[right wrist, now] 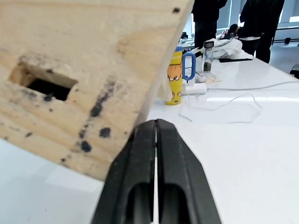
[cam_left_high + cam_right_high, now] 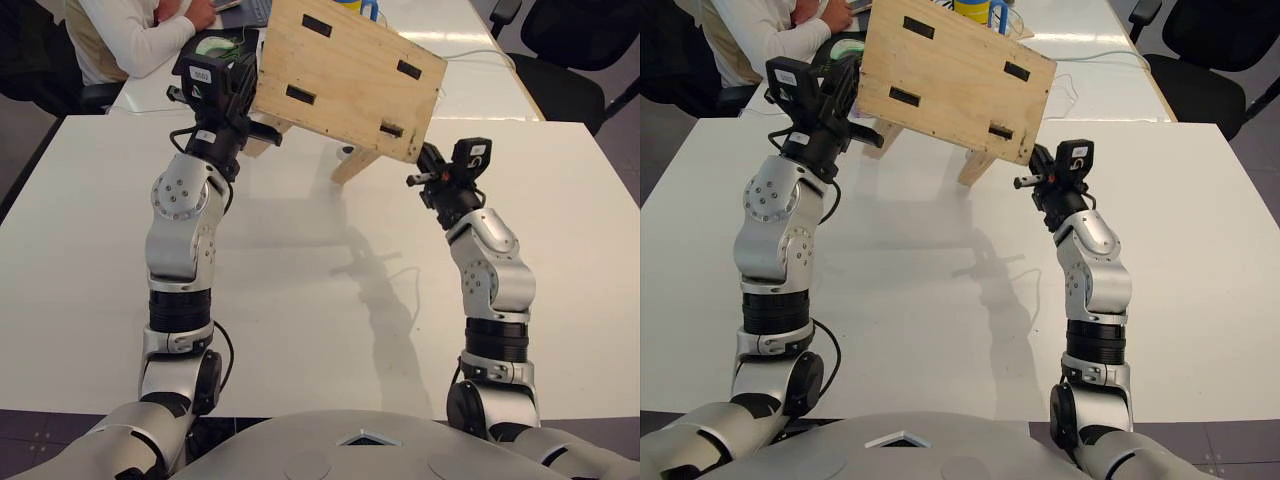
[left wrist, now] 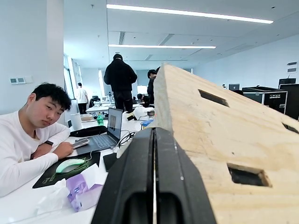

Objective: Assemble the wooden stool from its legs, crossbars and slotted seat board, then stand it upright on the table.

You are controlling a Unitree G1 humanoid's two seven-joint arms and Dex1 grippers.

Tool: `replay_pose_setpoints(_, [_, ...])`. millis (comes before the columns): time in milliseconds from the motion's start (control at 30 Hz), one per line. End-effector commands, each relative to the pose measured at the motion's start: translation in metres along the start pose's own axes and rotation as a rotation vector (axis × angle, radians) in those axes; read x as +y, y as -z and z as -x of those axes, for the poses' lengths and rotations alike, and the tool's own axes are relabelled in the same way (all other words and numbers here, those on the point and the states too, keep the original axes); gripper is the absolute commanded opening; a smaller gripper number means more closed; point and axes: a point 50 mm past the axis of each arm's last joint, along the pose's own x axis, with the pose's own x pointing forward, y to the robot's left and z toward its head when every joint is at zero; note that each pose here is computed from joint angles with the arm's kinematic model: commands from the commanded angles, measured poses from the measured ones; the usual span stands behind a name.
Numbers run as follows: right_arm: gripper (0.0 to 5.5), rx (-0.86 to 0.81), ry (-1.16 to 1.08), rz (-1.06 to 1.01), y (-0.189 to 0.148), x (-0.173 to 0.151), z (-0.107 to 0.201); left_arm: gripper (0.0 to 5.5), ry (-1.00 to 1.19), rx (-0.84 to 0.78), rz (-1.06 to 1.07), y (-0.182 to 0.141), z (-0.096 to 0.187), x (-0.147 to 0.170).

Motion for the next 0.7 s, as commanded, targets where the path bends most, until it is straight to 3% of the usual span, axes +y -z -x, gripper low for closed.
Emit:
replay_pose_setpoints(33, [0.01, -0.212, -0.149, -0.029, -0.044, 0.033, -0.016, 0.0, 0.105, 0.037, 0.046, 0.008, -0.002, -0.022])
replay_pose_setpoints(467, [0.01, -0.174, -0.097, 0.022, -0.035, 0.024, -0.015, 0.0, 0.06, 0.035, 0.02, 0.009, 0.003, -0.015])
replay_pose_setpoints(700, [0.01, -0.242, 0.109, 0.093, -0.043, -0.002, -0.018, 0.0, -0.282, -0.141, -0.022, -0.019, 0.008, 0.036])
